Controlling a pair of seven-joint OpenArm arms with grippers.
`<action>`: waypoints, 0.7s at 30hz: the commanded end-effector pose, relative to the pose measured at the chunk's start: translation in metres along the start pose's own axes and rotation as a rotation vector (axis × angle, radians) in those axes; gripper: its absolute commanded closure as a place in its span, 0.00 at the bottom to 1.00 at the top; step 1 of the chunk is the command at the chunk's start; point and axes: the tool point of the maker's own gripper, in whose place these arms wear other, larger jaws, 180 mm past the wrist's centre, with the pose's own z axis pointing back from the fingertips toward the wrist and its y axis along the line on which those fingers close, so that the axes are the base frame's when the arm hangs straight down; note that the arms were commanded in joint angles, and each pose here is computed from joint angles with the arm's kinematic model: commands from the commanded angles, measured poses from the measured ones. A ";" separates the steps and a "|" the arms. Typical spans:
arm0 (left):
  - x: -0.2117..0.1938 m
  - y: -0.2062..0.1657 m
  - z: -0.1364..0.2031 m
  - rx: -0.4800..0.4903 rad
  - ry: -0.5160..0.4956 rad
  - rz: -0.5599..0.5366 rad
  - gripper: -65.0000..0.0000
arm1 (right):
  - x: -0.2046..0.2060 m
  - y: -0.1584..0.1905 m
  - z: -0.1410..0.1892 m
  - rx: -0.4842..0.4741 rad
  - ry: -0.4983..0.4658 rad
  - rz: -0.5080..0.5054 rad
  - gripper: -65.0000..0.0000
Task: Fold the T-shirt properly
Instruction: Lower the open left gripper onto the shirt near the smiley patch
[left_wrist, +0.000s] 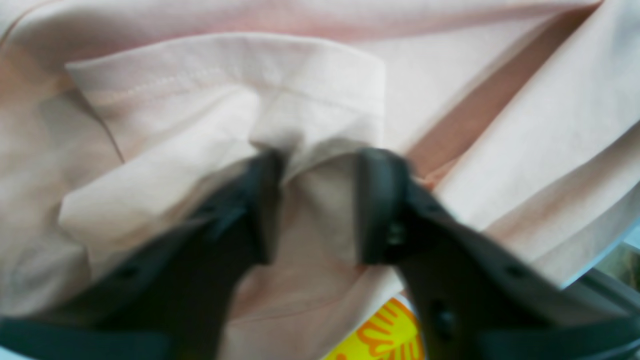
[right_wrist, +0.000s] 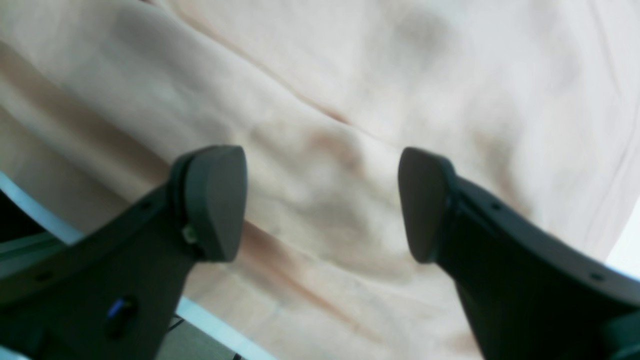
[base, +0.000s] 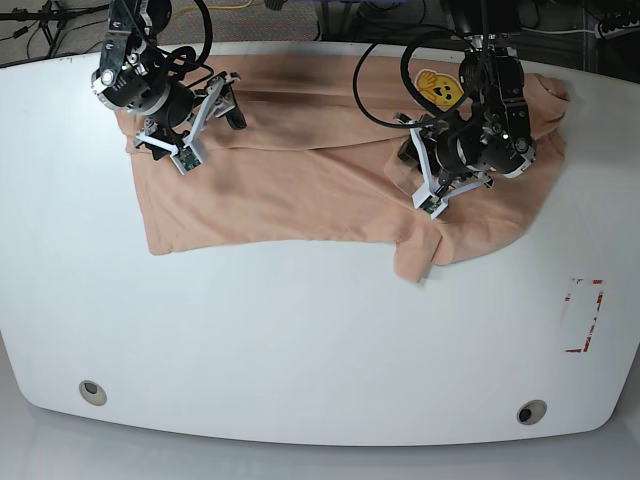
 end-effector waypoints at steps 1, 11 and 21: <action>0.021 0.005 0.006 0.014 -0.058 -0.019 0.88 | 0.010 -0.003 0.004 -0.007 -0.037 0.011 0.32; 0.036 0.000 0.005 0.005 -0.073 -0.067 0.90 | 0.009 -0.003 0.004 -0.008 -0.036 0.010 0.32; 0.059 0.005 0.022 0.049 -0.129 -0.100 0.91 | 0.009 -0.003 0.004 -0.008 -0.036 0.010 0.32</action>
